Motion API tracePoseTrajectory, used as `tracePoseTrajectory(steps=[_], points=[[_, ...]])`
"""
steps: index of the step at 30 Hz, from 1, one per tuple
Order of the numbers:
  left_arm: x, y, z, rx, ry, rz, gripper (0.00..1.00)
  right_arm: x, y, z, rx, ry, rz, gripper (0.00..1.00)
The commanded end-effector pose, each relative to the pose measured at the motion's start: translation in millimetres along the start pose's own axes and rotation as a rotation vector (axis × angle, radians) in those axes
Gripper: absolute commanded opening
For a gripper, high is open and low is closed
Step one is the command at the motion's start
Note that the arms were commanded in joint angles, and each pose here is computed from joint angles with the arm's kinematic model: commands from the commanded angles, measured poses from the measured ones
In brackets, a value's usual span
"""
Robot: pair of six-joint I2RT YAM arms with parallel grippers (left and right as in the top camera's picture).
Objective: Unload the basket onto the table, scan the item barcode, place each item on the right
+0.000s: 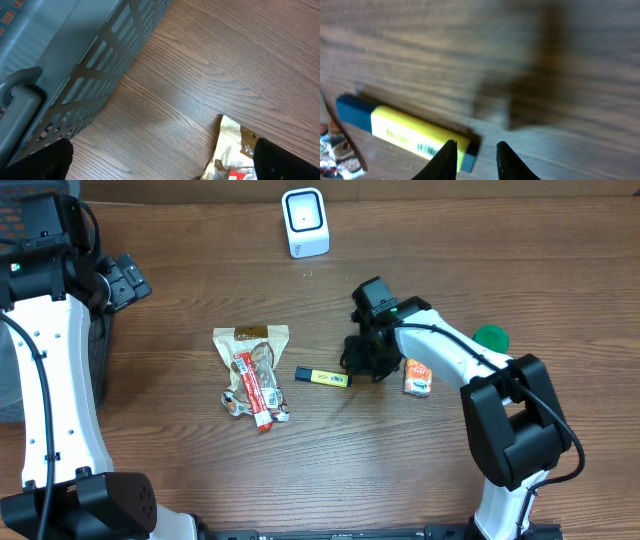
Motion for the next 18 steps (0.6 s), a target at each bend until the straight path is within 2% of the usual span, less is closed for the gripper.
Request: tracePoseTrajectory(steps=[1,8,10,12,13,18], points=[[5,1,12,-0.004,-0.039,-0.007,1.0,-16,15,-9,0.015,0.056,0.003,0.27],[5,1,12,-0.006,-0.039,-0.007,1.0,-61,31,-14,-0.056,0.184,-0.047,0.28],[5,1,12,-0.006,-0.039,-0.007,1.0,-81,45,-16,-0.034,0.244,-0.02,0.32],[5,1,12,-0.006,-0.039,-0.007,1.0,-94,58,-15,0.011,0.292,0.065,0.32],[5,1,12,-0.006,-0.039,-0.007,1.0,-91,61,-8,0.005,0.276,0.115,0.28],[5,1,12,-0.006,-0.039,-0.007,1.0,-38,59,26,-0.056,0.064,0.169,0.28]])
Point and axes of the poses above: each gripper's point midway between its finger pads, its own z axis back along the fingers, its own y axis along the line the jaws close on, x = y × z, the point moved 3 cm from there along z, back along the fingers, and after that the axes turned 4 degrees about -z, right-handed, at the moved point
